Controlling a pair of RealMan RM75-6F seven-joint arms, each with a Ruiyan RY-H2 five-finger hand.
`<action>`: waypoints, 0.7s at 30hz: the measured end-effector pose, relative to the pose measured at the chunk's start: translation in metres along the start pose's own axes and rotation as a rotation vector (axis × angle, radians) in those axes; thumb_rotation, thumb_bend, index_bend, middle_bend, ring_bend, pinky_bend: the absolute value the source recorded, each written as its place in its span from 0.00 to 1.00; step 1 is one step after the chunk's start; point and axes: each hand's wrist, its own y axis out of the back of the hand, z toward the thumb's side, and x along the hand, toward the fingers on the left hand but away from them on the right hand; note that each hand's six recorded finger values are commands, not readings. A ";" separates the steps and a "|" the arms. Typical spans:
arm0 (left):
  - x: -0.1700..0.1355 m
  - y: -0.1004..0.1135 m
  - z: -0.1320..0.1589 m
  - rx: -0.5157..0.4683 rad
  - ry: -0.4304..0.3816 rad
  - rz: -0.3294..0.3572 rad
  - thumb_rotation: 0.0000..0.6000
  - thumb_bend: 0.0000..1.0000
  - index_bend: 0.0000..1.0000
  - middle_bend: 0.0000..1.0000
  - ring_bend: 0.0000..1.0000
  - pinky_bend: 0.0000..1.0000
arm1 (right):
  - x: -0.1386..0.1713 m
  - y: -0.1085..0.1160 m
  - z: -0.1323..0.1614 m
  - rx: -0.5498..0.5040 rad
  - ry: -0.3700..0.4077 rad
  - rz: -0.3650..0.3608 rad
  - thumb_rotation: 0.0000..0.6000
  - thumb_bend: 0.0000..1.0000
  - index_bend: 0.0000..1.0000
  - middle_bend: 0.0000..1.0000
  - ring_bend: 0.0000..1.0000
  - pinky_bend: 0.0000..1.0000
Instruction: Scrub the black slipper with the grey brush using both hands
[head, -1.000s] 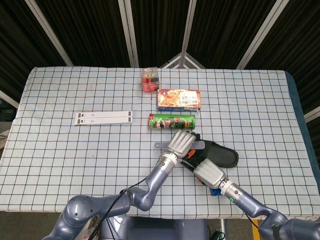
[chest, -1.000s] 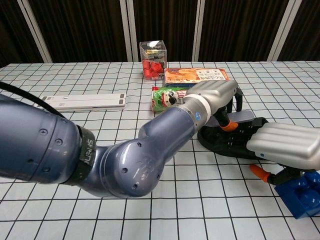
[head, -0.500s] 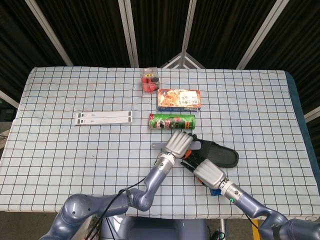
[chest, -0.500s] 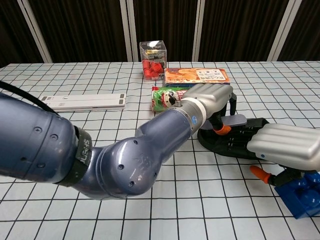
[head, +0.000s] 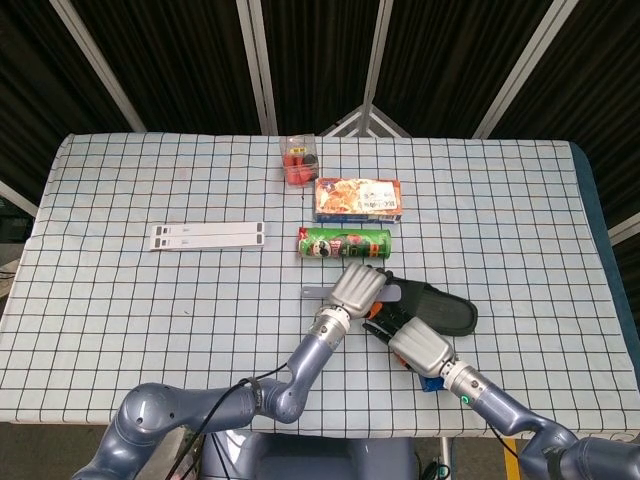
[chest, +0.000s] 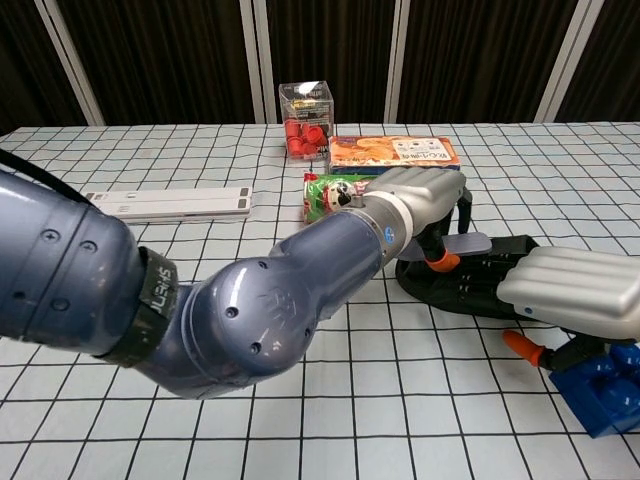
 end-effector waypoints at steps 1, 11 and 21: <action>0.001 0.000 0.001 -0.008 -0.005 0.007 1.00 0.65 0.51 0.64 0.52 0.54 | 0.000 0.000 -0.001 0.000 -0.002 -0.001 1.00 0.74 0.00 0.12 0.07 0.13; 0.006 0.001 0.006 -0.071 -0.047 0.066 1.00 0.66 0.52 0.65 0.53 0.55 | 0.003 0.001 -0.005 -0.004 -0.014 -0.001 1.00 0.74 0.00 0.12 0.07 0.13; 0.004 -0.008 -0.007 0.056 0.009 -0.001 1.00 0.65 0.51 0.64 0.53 0.55 | 0.003 0.003 -0.003 0.001 -0.012 -0.006 1.00 0.74 0.00 0.12 0.07 0.13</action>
